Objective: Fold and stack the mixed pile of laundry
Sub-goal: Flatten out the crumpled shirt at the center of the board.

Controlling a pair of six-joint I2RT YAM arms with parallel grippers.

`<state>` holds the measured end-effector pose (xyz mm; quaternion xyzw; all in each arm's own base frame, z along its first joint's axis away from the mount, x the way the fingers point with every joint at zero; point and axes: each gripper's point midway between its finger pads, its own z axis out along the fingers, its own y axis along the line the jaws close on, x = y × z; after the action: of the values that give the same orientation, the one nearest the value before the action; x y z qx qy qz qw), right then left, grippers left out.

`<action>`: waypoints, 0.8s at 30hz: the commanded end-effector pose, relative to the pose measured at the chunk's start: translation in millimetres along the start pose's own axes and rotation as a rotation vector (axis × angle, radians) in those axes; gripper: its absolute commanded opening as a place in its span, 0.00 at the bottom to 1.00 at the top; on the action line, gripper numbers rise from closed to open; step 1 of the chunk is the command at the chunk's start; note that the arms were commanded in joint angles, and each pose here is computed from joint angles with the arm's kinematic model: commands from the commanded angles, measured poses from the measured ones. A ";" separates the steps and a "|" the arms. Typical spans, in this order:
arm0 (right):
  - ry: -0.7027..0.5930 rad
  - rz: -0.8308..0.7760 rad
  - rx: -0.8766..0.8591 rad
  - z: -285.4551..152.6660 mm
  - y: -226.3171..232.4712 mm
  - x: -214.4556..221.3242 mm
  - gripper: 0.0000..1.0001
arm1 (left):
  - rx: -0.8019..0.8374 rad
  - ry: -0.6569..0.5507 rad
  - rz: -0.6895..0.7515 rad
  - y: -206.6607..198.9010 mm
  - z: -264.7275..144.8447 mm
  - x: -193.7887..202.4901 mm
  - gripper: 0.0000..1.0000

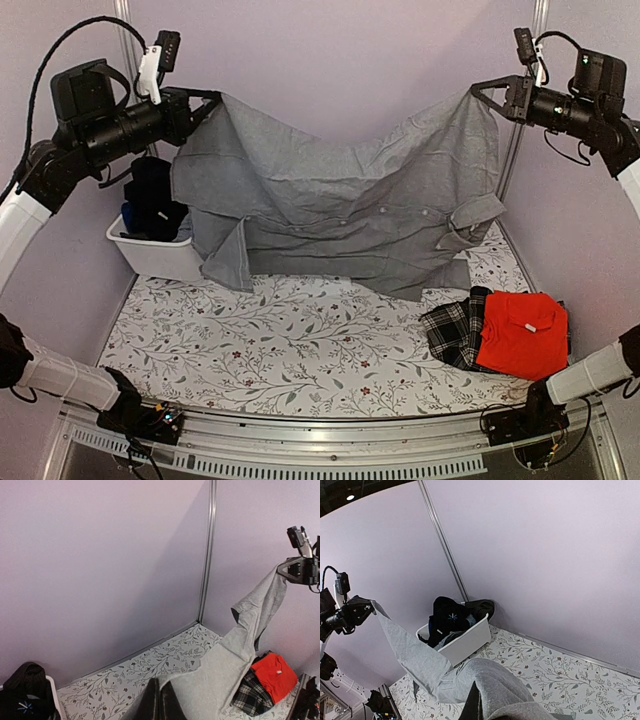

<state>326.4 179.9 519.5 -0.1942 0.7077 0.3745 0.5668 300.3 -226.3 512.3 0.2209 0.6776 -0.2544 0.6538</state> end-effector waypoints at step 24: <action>-0.501 -0.136 -0.063 74.3 -110.9 -157.7 0.00 | -0.192 -0.346 0.122 143.4 146.6 -97.0 0.00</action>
<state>583.0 123.1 501.6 -0.0606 0.6760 0.3330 0.6546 580.6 -209.9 472.3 0.1159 0.6984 -0.1436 0.6915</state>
